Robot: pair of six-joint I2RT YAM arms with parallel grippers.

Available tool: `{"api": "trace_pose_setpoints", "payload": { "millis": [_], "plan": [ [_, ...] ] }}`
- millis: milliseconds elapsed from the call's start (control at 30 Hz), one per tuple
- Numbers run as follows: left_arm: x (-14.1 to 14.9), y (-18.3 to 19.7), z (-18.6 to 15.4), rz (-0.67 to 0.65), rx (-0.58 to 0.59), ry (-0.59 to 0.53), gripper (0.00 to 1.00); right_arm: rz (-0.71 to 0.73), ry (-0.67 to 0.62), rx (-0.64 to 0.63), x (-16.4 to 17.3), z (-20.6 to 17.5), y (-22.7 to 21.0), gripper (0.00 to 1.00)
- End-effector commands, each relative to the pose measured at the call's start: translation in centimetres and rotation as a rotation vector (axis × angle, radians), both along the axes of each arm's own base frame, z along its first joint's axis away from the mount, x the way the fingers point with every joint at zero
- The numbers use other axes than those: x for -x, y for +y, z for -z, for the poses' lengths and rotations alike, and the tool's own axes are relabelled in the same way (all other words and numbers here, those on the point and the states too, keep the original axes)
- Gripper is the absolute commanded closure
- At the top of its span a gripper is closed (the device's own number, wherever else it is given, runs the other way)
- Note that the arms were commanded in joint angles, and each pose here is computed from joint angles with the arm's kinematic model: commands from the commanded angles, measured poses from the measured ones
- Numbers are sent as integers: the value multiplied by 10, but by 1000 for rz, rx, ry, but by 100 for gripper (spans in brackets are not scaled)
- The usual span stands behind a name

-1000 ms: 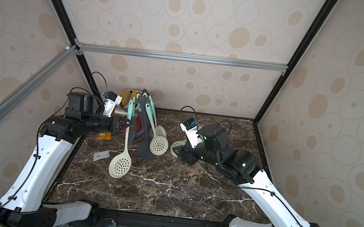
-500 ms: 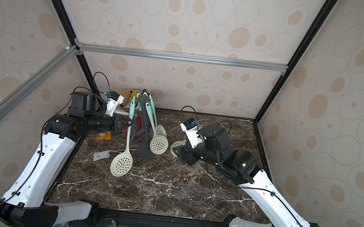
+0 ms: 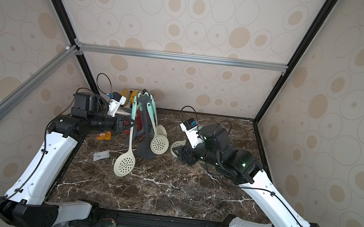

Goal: Hang the skimmer on the kitchen utensil rack
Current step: Hang the skimmer on the rack.

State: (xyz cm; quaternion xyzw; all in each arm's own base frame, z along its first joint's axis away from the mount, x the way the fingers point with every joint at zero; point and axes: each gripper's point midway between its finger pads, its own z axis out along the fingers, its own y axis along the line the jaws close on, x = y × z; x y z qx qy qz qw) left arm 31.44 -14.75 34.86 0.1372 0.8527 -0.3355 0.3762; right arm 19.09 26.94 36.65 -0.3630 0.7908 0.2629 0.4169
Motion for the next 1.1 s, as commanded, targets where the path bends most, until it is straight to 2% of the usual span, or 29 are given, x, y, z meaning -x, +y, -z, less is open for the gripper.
{"api": "trace_pose_setpoints", "payload": {
  "millis": [0,167,367,533,700,800,900,967,1067],
  "plan": [
    [-4,-3,4,12,24,23,100,-3,7,-14,2,0,-2,26],
    [-14,-4,14,19,9,23,100,-1,2,-10,2,0,-4,26],
    [-24,12,33,-38,-115,11,98,-1,6,1,2,4,-4,26],
    [-30,22,37,-79,-177,-8,73,1,5,9,2,5,-5,26],
    [-25,19,18,-79,-129,-62,54,61,-16,18,-5,5,-14,25],
    [-16,20,8,-93,-108,-84,45,192,-33,31,-18,8,-31,23],
    [-2,27,6,-138,-99,-93,36,417,-34,63,-40,22,-61,22],
    [10,38,9,-205,-116,-86,28,520,6,70,-52,38,-72,21],
    [31,59,17,-308,-165,-75,24,595,117,77,-70,74,-73,16]
  ]
}}
